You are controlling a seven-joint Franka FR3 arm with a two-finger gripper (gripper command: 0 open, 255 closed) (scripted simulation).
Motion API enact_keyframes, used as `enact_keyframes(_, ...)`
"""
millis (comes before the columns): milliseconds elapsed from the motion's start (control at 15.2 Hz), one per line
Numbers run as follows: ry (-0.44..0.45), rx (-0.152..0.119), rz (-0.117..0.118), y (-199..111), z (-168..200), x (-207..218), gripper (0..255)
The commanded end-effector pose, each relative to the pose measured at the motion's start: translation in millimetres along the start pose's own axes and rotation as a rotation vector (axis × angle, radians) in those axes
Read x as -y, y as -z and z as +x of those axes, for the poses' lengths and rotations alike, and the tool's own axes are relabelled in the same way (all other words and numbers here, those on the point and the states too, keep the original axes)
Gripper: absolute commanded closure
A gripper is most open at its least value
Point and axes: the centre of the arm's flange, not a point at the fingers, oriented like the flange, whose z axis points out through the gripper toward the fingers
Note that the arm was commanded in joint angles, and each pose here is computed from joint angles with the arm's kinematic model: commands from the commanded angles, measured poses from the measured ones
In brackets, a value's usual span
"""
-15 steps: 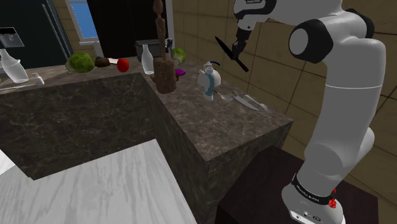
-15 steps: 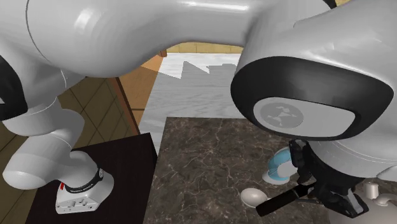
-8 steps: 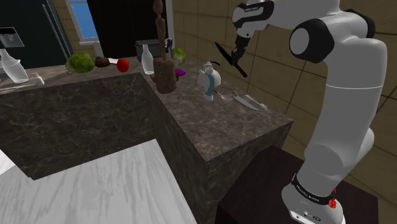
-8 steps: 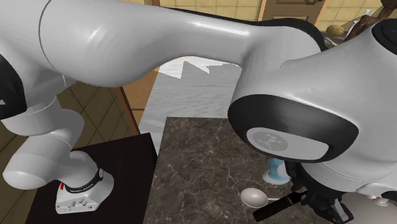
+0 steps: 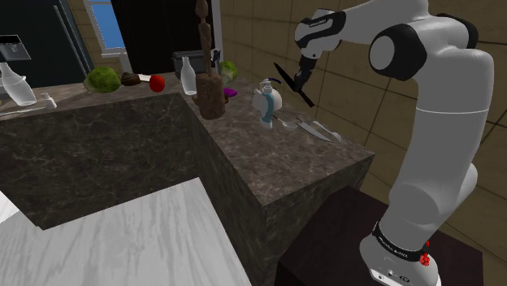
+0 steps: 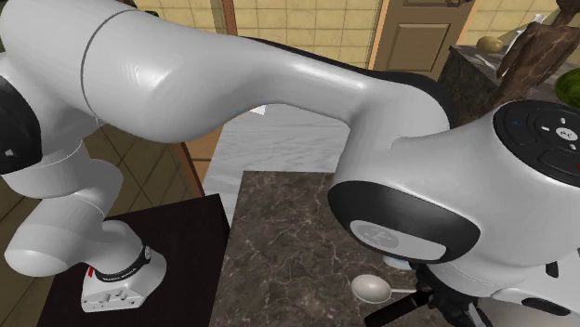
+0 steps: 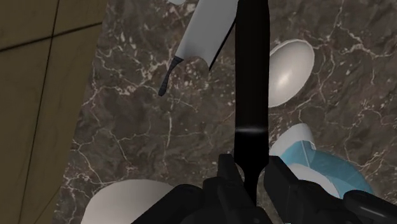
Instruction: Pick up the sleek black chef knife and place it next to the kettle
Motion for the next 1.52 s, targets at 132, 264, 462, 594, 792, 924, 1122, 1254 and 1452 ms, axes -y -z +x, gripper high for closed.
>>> enact_keyframes(132,0.000,0.000,0.000,-20.1,-4.9,0.1,255)
enact_keyframes(264,0.000,0.000,0.000,-30.4,-7.1,0.0,255)
enact_keyframes(462,0.000,0.000,0.000,-45.9,-10.3,-0.1,255)
enact_keyframes(594,0.000,0.000,0.000,-56.2,-12.5,-0.2,255)
enact_keyframes(792,0.000,0.000,0.000,-71.7,-15.8,-0.3,255)
enact_keyframes(924,0.000,0.000,0.000,-82.1,-17.9,-0.4,255)
enact_keyframes(1122,0.000,0.000,0.000,-97.6,-21.2,-0.5,255)
enact_keyframes(1254,0.000,0.000,0.000,-107.9,-23.4,-0.6,255)
enact_keyframes(1452,0.000,0.000,0.000,-123.4,-26.6,-0.7,255)
